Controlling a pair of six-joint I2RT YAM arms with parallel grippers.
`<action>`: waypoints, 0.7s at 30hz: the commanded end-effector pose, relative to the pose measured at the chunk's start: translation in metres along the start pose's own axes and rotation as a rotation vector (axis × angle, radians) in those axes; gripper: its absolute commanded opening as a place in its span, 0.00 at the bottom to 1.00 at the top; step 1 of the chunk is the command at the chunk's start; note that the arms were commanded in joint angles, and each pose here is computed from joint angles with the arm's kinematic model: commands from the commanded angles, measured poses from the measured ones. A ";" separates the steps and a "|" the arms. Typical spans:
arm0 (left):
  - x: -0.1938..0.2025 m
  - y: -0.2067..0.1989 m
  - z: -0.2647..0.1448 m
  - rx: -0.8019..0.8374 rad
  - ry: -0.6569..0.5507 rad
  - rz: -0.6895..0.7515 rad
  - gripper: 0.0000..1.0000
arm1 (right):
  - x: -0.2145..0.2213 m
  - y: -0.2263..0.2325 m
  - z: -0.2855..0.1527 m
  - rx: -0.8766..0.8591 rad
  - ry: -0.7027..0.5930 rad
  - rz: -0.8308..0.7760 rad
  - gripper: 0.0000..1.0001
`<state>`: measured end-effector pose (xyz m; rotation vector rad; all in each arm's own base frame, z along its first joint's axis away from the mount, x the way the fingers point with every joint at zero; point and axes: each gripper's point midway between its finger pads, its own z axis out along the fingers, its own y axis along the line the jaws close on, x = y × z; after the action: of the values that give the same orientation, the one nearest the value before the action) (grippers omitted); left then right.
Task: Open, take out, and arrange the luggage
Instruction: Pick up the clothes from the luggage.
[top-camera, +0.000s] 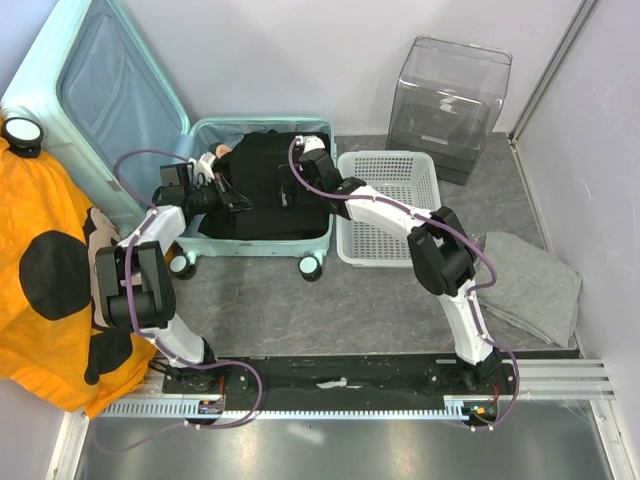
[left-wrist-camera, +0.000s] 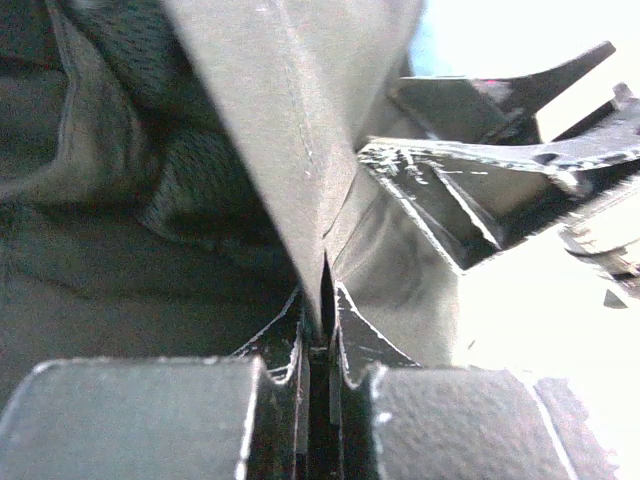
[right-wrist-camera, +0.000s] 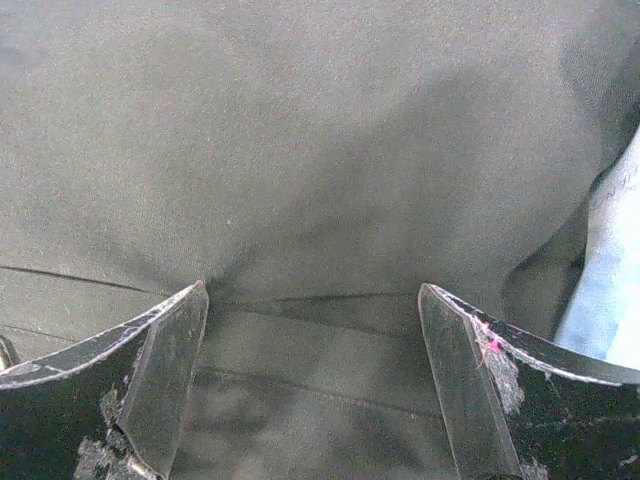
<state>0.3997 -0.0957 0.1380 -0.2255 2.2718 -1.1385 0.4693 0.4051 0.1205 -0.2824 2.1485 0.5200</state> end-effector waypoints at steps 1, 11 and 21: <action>-0.029 -0.037 -0.035 0.131 -0.123 0.055 0.01 | -0.032 0.022 -0.039 -0.092 -0.044 0.003 0.95; -0.057 -0.009 -0.074 0.101 -0.260 -0.026 0.02 | -0.050 0.020 -0.037 -0.173 -0.056 0.115 0.98; -0.065 0.015 -0.089 0.058 -0.307 -0.079 0.02 | -0.058 -0.003 -0.039 -0.117 -0.079 0.179 0.98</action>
<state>0.3928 -0.0264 0.1694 -0.4601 2.0797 -1.1975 0.4739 0.3883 0.1691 -0.1708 2.1223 0.7237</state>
